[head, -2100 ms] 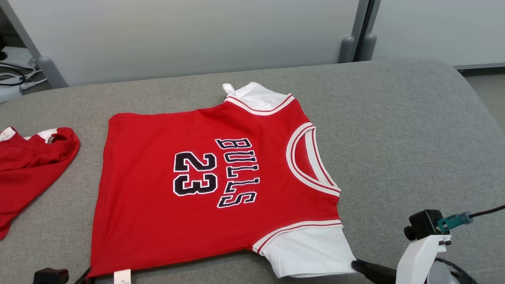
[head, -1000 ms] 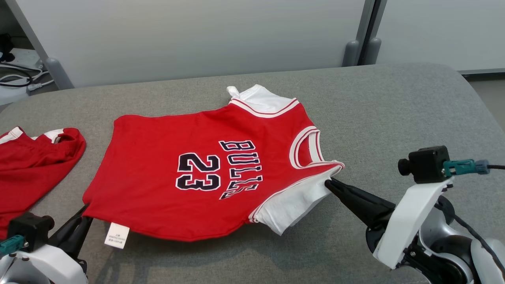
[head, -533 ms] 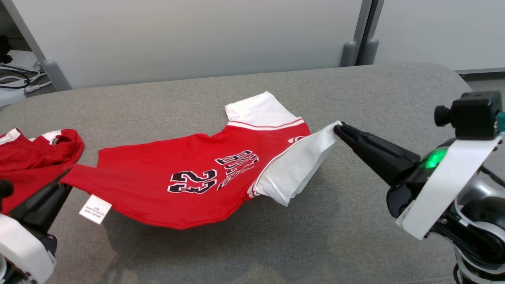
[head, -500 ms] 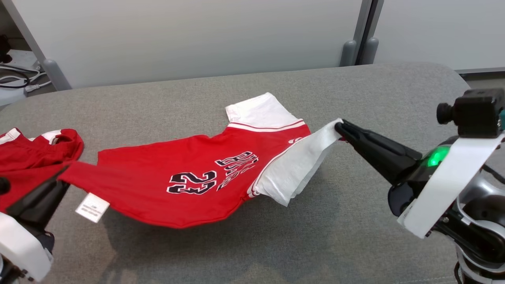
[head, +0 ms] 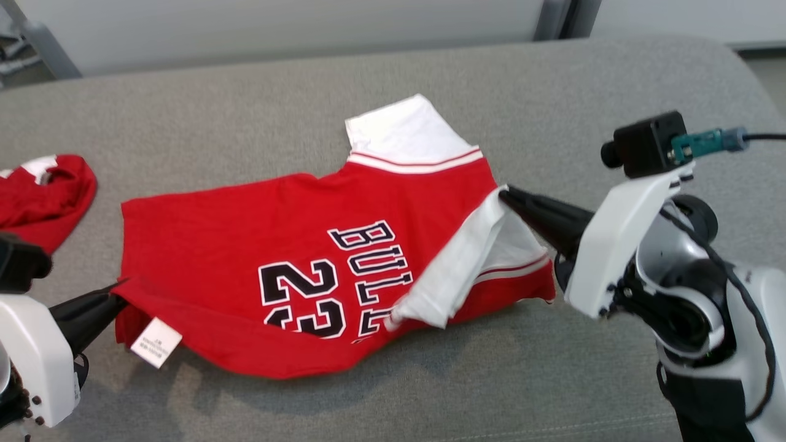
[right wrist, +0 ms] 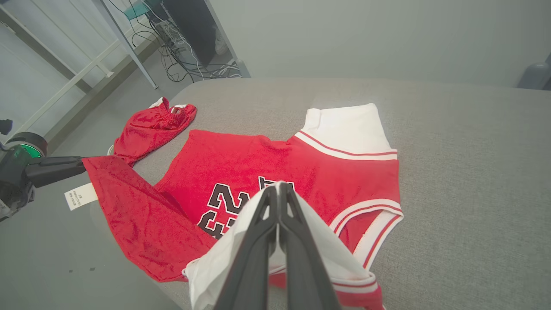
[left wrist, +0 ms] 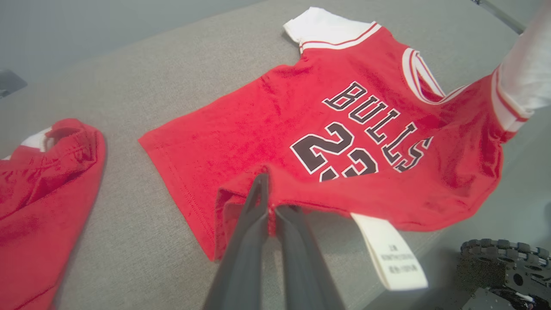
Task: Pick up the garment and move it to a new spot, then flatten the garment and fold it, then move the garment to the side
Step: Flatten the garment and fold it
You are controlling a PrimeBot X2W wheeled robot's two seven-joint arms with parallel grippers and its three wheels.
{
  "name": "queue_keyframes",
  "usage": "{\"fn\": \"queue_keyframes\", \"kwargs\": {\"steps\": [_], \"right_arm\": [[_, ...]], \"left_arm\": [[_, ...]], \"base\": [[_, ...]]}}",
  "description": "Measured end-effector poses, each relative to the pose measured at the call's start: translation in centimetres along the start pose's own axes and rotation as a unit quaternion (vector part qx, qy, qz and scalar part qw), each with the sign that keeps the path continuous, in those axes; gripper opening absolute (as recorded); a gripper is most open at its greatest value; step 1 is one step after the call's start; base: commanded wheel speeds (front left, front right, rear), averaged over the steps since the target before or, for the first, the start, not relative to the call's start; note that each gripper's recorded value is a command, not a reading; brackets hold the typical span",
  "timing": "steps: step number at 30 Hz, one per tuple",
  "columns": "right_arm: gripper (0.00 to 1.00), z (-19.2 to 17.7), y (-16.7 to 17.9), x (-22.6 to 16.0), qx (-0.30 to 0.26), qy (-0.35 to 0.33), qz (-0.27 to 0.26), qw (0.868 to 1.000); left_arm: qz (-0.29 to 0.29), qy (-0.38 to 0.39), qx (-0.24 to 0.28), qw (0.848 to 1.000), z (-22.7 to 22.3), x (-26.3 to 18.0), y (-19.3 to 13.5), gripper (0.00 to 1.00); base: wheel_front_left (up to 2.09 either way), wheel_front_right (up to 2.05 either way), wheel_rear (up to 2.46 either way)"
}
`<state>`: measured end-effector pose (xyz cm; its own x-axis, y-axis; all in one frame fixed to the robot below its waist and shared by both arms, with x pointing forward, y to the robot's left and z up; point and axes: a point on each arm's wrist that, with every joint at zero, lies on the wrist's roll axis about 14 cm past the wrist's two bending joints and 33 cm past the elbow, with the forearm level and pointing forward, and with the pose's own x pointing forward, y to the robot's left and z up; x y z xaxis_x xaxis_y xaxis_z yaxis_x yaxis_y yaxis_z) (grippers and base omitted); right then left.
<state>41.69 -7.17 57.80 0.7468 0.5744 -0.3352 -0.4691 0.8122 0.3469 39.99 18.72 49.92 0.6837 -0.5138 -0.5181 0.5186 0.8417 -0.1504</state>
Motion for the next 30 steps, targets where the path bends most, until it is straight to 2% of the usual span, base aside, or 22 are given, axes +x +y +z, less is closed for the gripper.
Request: {"fn": "queue_keyframes", "kwargs": {"steps": [4,6,10,11,12,13,14,15,16,17,18,19,21,23,25,26,28,30], "right_arm": [[0.00,-0.8,-2.9,3.6,0.010,0.020,-0.022,1.000],[0.00,-1.5,-5.4,6.6,0.023,0.033,-0.037,0.999],[0.00,-3.8,-9.5,10.7,0.080,0.062,-0.056,0.993],[0.00,-3.6,-10.8,11.7,0.086,0.051,-0.066,0.993],[0.00,-2.0,-12.2,12.7,0.088,0.009,-0.078,0.993],[0.00,1.5,-13.5,13.5,0.079,-0.069,-0.091,0.990],[0.00,5.9,-14.4,13.7,0.065,-0.158,-0.098,0.981],[0.00,11.2,-14.9,13.1,0.043,-0.264,-0.102,0.958],[0.00,15.8,-14.4,12.3,0.014,-0.346,-0.095,0.933],[0.00,19.8,-13.5,11.2,-0.010,-0.416,-0.085,0.905],[0.00,22.9,-12.2,9.8,-0.042,-0.475,-0.077,0.875],[0.00,24.4,-11.4,9.4,-0.048,-0.492,-0.068,0.867],[0.00,24.9,-10.6,9.4,-0.064,-0.491,-0.065,0.867],[0.00,24.0,-10.9,9.8,-0.060,-0.476,-0.071,0.875],[0.00,22.3,-11.9,10.6,-0.048,-0.456,-0.079,0.885],[0.00,21.0,-12.8,11.2,-0.042,-0.439,-0.088,0.893],[0.00,16.7,-14.7,12.7,-0.017,-0.383,-0.105,0.918],[0.00,11.9,-16.0,14.1,0.007,-0.324,-0.119,0.939]], "left_arm": [[-0.024,0.083,0.009,0.996,-2.2,2.3,0.3,0.00],[-0.042,0.147,-0.005,0.988,-3.9,3.7,1.1,0.00],[-0.066,0.243,-0.091,0.963,-6.7,5.7,2.1,0.00],[-0.059,0.240,-0.090,0.965,-6.2,6.6,3.0,0.00],[-0.046,0.195,-0.080,0.976,-4.1,8.2,4.2,0.00],[-0.026,0.111,-0.067,0.991,-0.3,10.2,5.9,0.00],[-0.004,-0.004,-0.035,0.999,5.0,11.7,7.5,0.00],[0.012,-0.120,0.000,0.993,10.6,12.2,8.5,0.00],[0.028,-0.253,0.018,0.967,16.5,11.4,9.5,0.00],[0.040,-0.356,0.052,0.932,21.2,9.7,9.7,0.00],[0.044,-0.416,0.080,0.905,24.1,8.3,9.5,0.00],[0.051,-0.441,0.093,0.891,25.6,7.3,9.6,0.00],[0.062,-0.438,0.100,0.891,25.7,7.0,10.1,0.00],[0.057,-0.429,0.095,0.896,25.1,7.4,9.9,0.00],[0.048,-0.397,0.081,0.913,22.6,9.1,9.9,0.00],[0.045,-0.375,0.065,0.924,20.7,10.2,10.1,0.00],[0.035,-0.321,0.029,0.946,16.0,12.3,10.1,0.00],[0.030,-0.277,-0.012,0.960,11.9,13.6,10.0,0.00]], "base": [[0.00,0.00,0.00],[0.00,0.00,0.00],[0.00,0.00,0.00],[0.00,0.00,0.00],[0.00,0.00,0.00],[0.00,0.00,0.00],[0.00,0.00,0.00],[0.00,0.00,0.00],[0.00,0.00,0.00],[0.00,0.00,0.00],[0.00,0.00,0.00],[0.00,0.00,0.00],[0.00,0.00,0.00],[0.00,0.00,0.00],[0.00,0.00,0.00],[0.00,0.00,0.00],[0.00,0.00,0.00],[0.00,0.00,0.00]]}}
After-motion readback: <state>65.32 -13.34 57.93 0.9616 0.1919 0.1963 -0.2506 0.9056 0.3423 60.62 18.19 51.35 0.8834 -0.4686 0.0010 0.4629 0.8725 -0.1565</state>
